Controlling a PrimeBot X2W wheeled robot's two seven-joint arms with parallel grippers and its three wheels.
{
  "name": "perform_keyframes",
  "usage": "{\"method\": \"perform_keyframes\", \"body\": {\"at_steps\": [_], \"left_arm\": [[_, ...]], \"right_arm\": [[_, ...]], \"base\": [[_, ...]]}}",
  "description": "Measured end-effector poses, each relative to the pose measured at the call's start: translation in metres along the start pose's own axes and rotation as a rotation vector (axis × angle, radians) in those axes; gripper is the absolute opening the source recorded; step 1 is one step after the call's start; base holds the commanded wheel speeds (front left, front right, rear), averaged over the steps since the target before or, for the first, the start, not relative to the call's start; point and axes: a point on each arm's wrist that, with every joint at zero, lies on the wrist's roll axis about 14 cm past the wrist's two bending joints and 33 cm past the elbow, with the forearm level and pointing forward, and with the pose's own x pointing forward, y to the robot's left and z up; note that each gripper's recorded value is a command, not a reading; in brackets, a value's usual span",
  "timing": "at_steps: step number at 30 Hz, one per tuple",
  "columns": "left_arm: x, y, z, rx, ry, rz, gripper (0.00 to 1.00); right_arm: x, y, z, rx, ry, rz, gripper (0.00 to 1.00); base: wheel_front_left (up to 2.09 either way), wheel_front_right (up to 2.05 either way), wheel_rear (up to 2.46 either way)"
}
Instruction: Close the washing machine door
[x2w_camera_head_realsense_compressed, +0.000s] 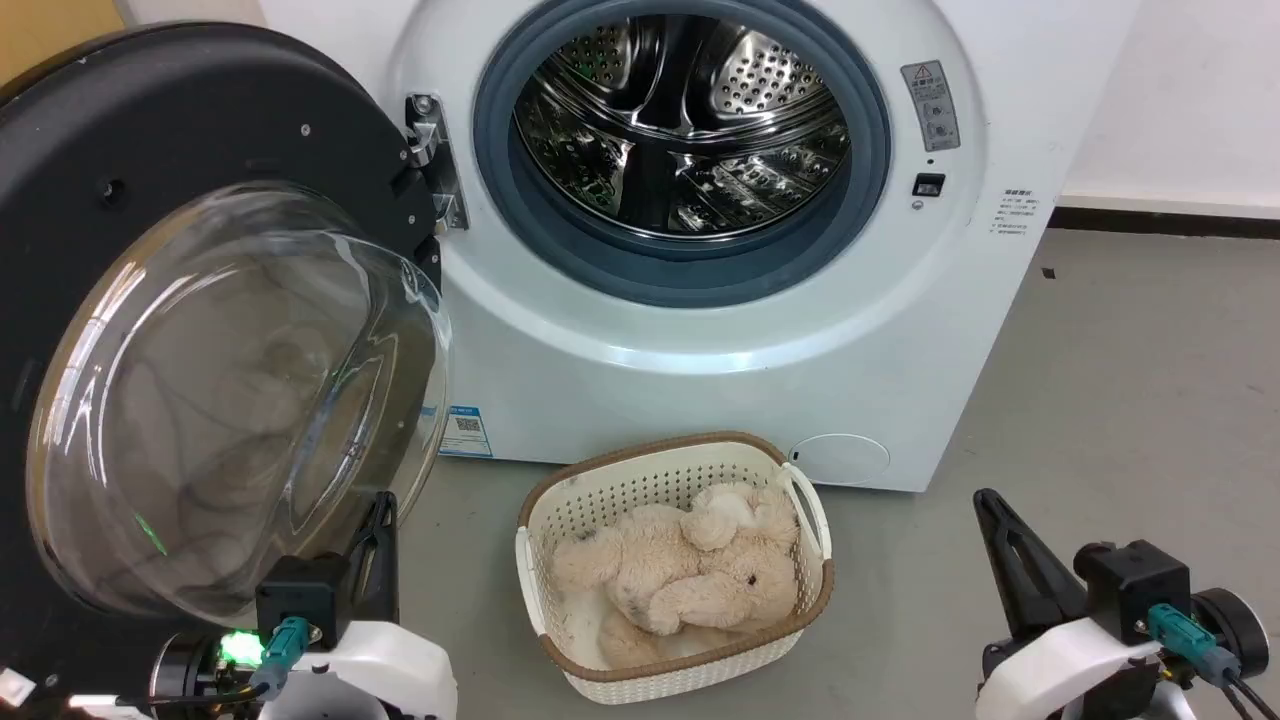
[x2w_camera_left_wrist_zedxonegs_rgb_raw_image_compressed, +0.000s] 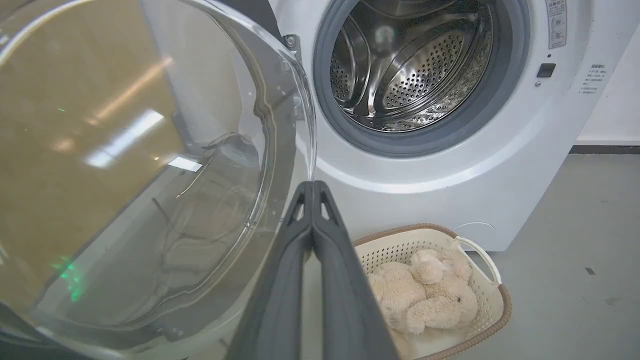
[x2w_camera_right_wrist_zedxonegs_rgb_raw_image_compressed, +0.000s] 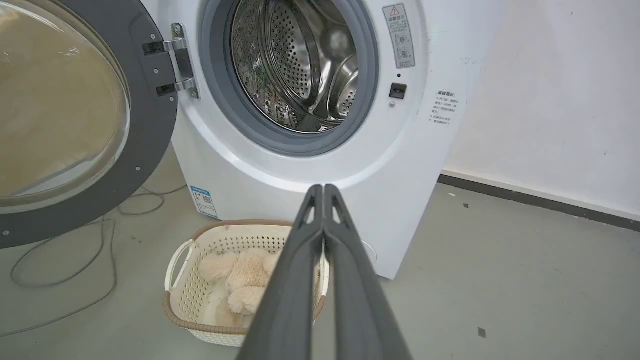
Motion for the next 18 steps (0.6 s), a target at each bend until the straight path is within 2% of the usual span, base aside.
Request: {"method": "perform_keyframes", "body": {"at_steps": [18], "left_arm": [[0.0, 0.0, 0.0, 0.0, 0.0, 0.0, 0.0]], "right_arm": [[0.0, 0.0, 0.0, 0.0, 0.0, 0.0, 0.0]], "base": [[0.0, 0.0, 0.0]]}}
